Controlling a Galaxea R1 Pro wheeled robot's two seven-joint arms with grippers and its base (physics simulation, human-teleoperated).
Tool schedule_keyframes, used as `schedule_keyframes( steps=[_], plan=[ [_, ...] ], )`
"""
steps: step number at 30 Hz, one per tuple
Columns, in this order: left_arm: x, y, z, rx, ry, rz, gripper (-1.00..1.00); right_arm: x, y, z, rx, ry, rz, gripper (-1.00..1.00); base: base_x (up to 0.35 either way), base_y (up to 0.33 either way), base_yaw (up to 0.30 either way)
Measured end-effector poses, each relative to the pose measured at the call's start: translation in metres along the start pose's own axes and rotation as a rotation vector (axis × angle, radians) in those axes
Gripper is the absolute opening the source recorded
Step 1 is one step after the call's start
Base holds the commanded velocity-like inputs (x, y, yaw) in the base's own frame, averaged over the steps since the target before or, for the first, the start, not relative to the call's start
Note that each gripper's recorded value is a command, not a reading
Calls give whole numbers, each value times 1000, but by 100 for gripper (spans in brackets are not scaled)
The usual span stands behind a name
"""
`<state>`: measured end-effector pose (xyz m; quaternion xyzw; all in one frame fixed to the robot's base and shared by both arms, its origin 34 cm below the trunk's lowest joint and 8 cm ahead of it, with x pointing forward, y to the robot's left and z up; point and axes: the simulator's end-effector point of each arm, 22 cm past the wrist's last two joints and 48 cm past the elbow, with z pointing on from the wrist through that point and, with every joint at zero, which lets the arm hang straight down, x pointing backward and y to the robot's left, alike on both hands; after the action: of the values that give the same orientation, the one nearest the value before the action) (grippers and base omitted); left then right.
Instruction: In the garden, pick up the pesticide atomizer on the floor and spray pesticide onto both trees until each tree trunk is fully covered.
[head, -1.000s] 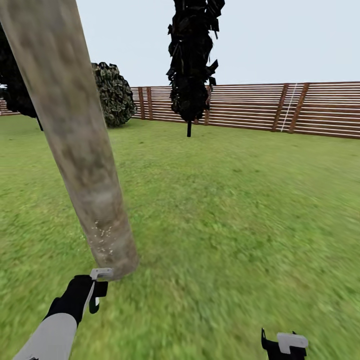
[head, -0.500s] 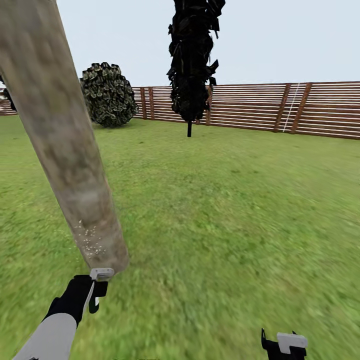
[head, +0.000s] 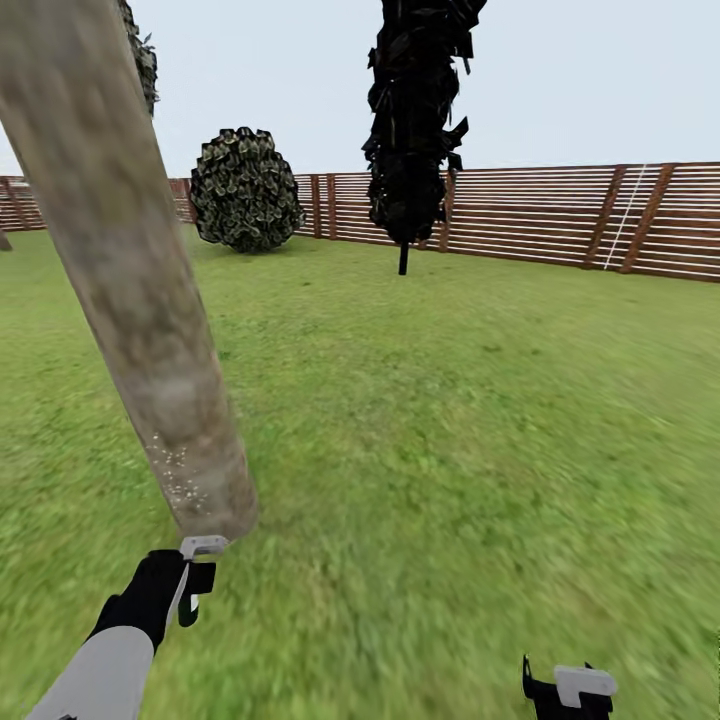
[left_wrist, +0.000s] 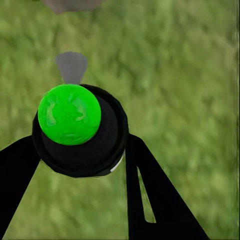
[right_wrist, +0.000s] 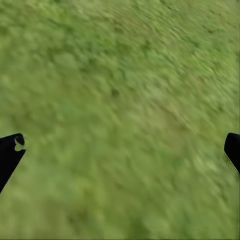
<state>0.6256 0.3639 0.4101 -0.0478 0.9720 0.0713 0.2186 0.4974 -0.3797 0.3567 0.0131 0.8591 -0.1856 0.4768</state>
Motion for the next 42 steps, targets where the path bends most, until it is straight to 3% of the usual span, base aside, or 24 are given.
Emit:
schedule_keyframes(
  steps=[10, 11, 12, 14, 25, 28, 31, 42],
  plan=[
    [-1, 2, 0, 0, -2, -5, -100, 0, 0, 0, 0, -1, 0, 100, 173, -245, 0],
    [-1, 1, 0, 4, -3, -12, -100, 0, 0, 0, 0, -1, 0, 100, 148, -246, 0],
    [-3, -3, 0, 28, -11, -50, -100, 0, 0, 0, 0, -1, 0, 100, 143, -248, 37],
    [-4, -4, 0, 37, -13, -63, -100, 0, 0, 0, 0, -1, 0, 100, 141, -248, 133],
    [-4, -3, 0, 34, -14, -65, -100, 0, 0, 0, 0, -1, 0, 100, 139, -250, 262],
    [-3, 12, 0, -32, -12, -66, -100, 0, 0, 0, 0, -1, 0, 100, 138, -250, 277],
    [-2, 15, 0, -47, -11, -69, -100, 0, 0, 0, 0, 0, 0, 100, 147, -230, 277],
    [-2, 9, 0, -37, -11, -77, -100, 0, 0, 0, -1, 1, 0, 100, 73, -59, 277]
  ],
)
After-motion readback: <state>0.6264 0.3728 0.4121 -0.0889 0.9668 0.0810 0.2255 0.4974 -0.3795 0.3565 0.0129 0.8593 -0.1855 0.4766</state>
